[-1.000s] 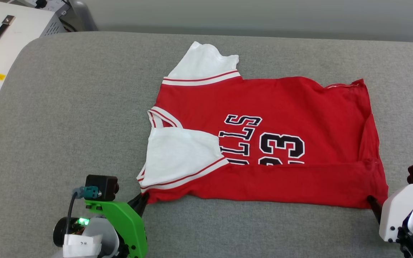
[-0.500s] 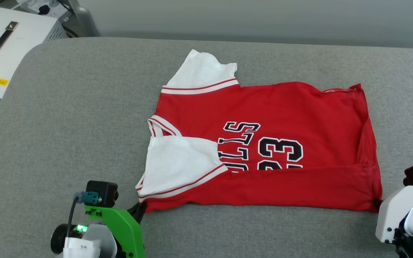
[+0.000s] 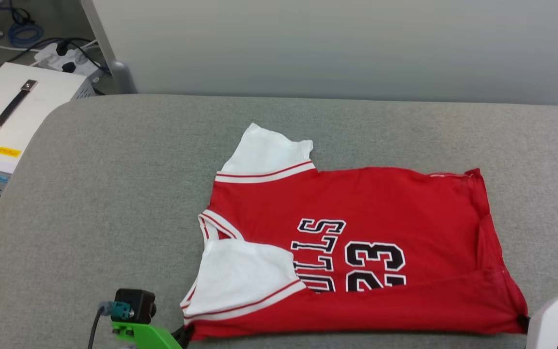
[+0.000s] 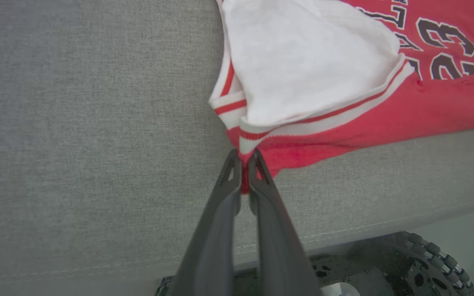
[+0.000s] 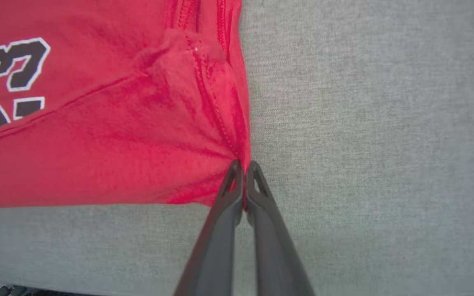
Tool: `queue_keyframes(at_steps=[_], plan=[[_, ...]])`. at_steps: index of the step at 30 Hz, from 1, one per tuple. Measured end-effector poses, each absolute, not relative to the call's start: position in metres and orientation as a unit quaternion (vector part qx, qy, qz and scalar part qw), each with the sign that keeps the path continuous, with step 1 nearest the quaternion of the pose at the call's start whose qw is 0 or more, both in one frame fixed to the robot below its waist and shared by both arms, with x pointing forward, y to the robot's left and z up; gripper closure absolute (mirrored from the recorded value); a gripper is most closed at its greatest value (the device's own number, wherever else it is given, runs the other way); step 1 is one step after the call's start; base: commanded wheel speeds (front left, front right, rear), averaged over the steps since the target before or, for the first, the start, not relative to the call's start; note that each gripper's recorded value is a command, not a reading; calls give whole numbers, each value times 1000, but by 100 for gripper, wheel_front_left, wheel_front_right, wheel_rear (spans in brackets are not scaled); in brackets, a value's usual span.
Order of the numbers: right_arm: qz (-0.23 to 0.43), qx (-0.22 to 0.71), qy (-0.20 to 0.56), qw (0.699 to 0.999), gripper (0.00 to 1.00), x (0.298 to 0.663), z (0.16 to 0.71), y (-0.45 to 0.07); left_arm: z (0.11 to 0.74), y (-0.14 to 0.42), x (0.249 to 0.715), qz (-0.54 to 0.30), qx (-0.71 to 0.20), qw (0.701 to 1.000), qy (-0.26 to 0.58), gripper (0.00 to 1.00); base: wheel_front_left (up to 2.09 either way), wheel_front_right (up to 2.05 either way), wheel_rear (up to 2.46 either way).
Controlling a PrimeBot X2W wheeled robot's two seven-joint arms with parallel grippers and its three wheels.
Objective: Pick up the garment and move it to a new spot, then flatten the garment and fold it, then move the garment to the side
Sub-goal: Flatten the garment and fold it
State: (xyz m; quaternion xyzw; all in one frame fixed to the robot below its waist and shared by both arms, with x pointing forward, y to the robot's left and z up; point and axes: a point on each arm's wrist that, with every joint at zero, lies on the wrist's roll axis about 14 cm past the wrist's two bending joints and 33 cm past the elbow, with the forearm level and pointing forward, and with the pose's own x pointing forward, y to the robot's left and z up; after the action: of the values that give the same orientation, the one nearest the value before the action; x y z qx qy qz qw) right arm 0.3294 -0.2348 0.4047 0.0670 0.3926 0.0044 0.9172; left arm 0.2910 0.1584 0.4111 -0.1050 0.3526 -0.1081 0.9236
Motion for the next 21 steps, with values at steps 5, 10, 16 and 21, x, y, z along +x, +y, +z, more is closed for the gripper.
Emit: queue_keyframes(at_steps=[5,10,16,21], plan=[[4,57,425,903,100,293,404,-240,400,153,266,-121,-110,908,385,100,0,0,0],[-5,65,437,897,100,282,400,-243,390,149,259,-124,-113,899,405,100,0,0,0],[-5,75,456,887,100,275,389,-239,372,148,251,-124,-109,886,433,100,0,0,0],[-7,79,441,894,0,279,390,-239,372,150,256,-116,-106,897,414,0,0,0,0]])
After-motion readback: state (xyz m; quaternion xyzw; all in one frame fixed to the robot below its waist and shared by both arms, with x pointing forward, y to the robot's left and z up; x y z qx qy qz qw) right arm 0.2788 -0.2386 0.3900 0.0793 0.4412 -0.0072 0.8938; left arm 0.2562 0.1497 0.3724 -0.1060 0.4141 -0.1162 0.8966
